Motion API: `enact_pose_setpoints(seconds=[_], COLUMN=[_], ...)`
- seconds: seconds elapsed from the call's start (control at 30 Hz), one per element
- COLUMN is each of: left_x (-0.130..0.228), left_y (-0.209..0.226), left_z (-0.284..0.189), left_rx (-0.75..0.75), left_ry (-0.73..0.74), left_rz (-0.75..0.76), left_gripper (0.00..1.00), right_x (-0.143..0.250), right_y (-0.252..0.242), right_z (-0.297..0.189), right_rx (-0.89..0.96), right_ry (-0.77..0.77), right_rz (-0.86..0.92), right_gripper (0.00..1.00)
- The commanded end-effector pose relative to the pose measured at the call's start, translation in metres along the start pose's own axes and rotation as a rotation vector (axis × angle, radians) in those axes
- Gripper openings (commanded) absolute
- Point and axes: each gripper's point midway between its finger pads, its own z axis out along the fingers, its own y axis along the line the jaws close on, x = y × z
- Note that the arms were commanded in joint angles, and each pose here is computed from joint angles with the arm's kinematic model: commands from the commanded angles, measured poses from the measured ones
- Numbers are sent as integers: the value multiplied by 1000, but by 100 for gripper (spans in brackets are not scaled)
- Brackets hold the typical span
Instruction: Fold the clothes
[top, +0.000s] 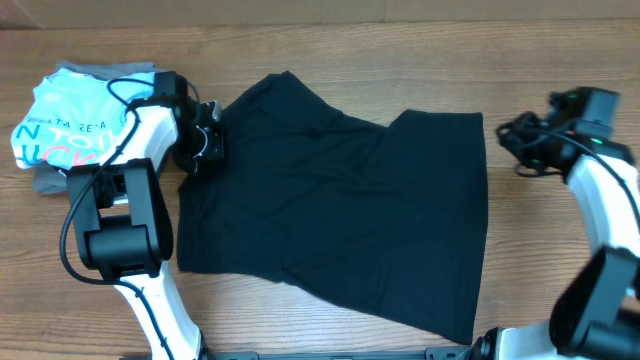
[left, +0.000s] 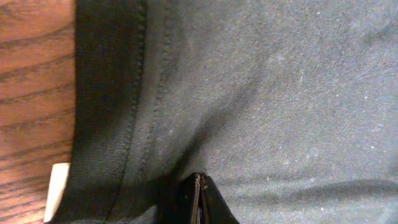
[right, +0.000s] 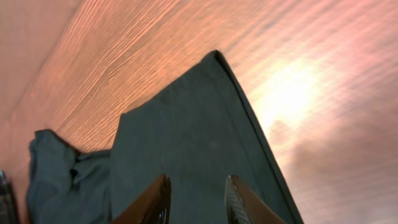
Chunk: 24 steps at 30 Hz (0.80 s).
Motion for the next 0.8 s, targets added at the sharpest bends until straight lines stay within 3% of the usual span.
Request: enact_pose_setpoints(seconds=[0.0,0.07,0.1,0.27,0.37,0.5,0.63,0.77], left_x=[27,22,16,3,-1,-1,-2,-8], left_y=[-2,-18,-32,-73,-88,-94,-103,-117], left_z=[17,5,-10,-60,-85,-91,-88,-88], left_rx=[59,74,75,83,88,92,103,111], left_ry=[82,50,13,-118,-181,-194,-200,-236], left_rz=[9,60,107,217,254,268,290,331], left_gripper=[4,4,4,6,10,13,14,24], right_x=[26,32,34,35,37,27,19,3], right_y=[4,5,2,-24,-75,-124,-129,-119], right_z=[67,88,105,139,142,110,93,67], right_rx=[44,50,64,140,363,577,545,528], right_ry=[78,88,83,58,25,-12,41,55], right_rz=[-41,-62,-70,-4,65,189,259,296], right_gripper=[33,32,25,11,4,4,4,12])
